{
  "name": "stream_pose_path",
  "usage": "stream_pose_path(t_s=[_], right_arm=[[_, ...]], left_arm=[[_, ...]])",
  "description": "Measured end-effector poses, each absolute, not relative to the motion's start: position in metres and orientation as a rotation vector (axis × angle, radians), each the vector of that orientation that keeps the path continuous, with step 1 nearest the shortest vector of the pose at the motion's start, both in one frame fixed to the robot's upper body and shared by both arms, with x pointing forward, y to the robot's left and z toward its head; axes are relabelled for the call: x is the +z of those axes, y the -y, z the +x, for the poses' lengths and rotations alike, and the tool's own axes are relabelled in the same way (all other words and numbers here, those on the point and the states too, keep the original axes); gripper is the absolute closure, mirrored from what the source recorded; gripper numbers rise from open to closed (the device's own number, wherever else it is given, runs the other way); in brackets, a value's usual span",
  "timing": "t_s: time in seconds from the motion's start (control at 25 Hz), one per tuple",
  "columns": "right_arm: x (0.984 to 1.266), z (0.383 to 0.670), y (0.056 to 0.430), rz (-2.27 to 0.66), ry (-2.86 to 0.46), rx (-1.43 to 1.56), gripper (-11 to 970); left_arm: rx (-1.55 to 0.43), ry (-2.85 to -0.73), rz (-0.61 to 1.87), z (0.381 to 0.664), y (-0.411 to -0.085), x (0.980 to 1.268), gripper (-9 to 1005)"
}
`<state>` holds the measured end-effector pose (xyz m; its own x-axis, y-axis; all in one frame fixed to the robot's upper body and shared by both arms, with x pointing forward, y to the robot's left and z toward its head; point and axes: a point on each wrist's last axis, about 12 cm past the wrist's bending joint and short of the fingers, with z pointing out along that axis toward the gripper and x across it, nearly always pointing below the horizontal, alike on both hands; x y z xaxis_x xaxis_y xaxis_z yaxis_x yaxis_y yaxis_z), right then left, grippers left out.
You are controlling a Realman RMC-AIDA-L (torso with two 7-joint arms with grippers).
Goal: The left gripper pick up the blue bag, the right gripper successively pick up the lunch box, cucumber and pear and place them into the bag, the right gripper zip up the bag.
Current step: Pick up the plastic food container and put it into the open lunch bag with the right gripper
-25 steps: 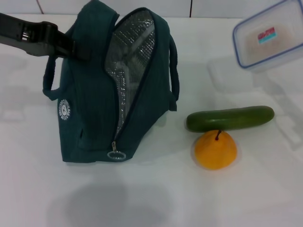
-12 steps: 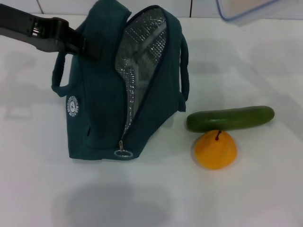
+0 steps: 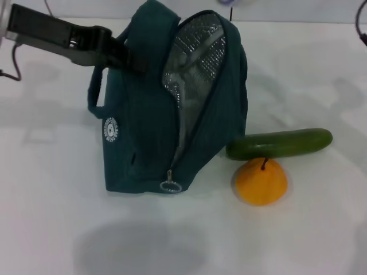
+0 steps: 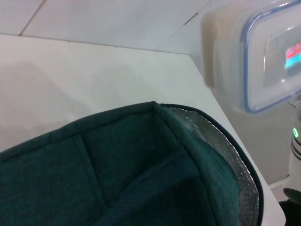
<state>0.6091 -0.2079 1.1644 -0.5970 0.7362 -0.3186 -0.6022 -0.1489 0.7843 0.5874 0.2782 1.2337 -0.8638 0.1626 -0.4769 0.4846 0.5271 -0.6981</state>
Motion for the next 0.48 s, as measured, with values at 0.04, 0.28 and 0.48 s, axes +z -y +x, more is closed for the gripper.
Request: stream_pose_path(t_s=[0.04,0.28,0.48], right_arm=[[1.165,0.61,0.205,0.167,-1.197,1.878,867],[1.171,0.613,0.192,0.108,-1.226,1.911,869],[1.169,0.612,0.181,0.074,-1.287,1.917,871]], left_arm=[[-1.267,-2.412,0.535,0.588,-0.276,1.233,957],[-1.288,-2.396,0.561,0.59,-0.262,1.232,957],[-1.303,-2.379,0.562,0.591,-0.258,1.231,957]])
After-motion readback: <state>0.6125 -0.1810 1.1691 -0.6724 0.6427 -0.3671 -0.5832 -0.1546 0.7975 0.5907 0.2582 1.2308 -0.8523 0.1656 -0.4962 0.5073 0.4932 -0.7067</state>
